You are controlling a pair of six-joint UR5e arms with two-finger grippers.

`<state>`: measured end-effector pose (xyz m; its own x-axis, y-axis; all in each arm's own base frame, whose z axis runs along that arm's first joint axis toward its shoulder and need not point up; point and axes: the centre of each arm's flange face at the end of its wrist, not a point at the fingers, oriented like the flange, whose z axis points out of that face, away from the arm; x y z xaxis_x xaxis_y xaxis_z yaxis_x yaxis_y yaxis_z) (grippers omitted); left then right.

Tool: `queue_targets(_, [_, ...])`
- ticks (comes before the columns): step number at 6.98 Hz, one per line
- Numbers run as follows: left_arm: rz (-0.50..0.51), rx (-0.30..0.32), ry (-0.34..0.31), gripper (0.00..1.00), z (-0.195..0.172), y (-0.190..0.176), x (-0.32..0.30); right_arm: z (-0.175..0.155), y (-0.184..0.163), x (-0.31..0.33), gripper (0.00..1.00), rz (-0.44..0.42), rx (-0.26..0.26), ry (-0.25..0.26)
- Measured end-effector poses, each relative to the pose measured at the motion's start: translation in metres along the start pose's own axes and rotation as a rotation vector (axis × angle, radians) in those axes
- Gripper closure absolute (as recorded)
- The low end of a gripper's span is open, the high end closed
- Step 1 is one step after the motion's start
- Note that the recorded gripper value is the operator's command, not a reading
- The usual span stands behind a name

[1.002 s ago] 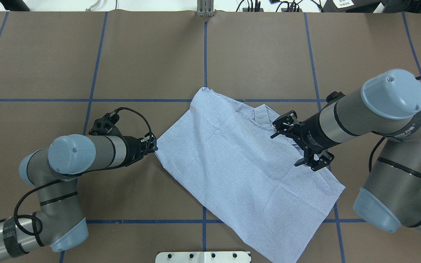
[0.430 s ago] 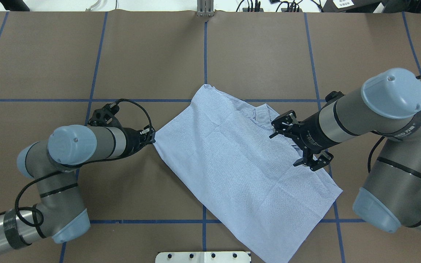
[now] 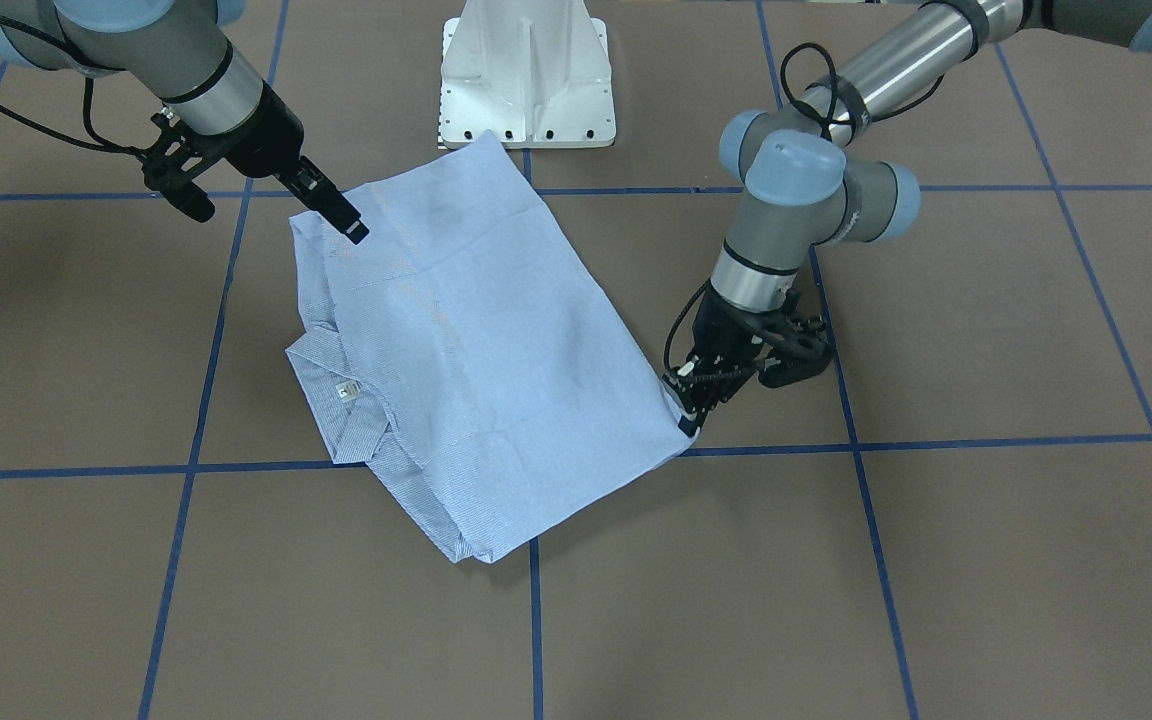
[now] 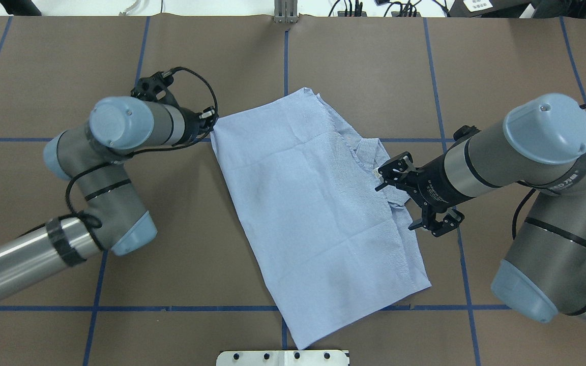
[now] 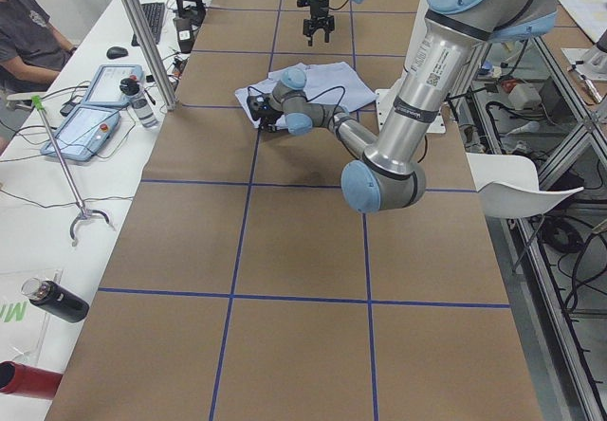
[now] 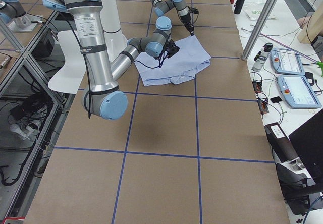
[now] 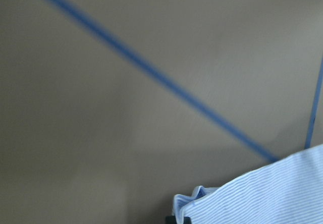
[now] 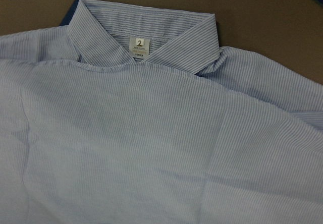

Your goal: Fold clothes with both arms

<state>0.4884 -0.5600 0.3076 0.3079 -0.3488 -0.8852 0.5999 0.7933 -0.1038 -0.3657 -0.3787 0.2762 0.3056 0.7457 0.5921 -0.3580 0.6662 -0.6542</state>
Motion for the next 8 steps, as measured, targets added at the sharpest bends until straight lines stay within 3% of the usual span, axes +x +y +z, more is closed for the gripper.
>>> queue_targets(1, [0.006, 0.038, 0.021, 1.0, 0.027, -0.037, 0.019, 0.002, 0.0, -0.001, 0.0, -0.002, 0.005, -0.002])
queue_targets(2, [0.005, 0.062, 0.042, 0.52, 0.051, -0.063, 0.033, 0.004, 0.001, -0.004, 0.0, -0.008, 0.023, -0.013])
queue_targets(3, [0.006, 0.069, 0.056, 0.39, 0.061, -0.074, 0.042, 0.008, 0.005, -0.011, 0.0, -0.017, 0.049, -0.035])
queue_targets(5, [0.039, 0.056, 0.08, 0.38, 0.057, -0.082, 0.051, 0.034, 0.025, -0.018, 0.0, -0.048, 0.109, -0.063])
queue_targets(6, [0.048, 0.024, 0.11, 0.38, 0.038, -0.082, 0.052, 0.059, 0.046, -0.007, 0.0, -0.08, 0.15, -0.062])
queue_targets(8, [0.049, -0.038, 0.125, 0.38, -0.007, -0.078, 0.031, 0.112, 0.085, 0.029, 0.0, -0.149, 0.237, -0.025])
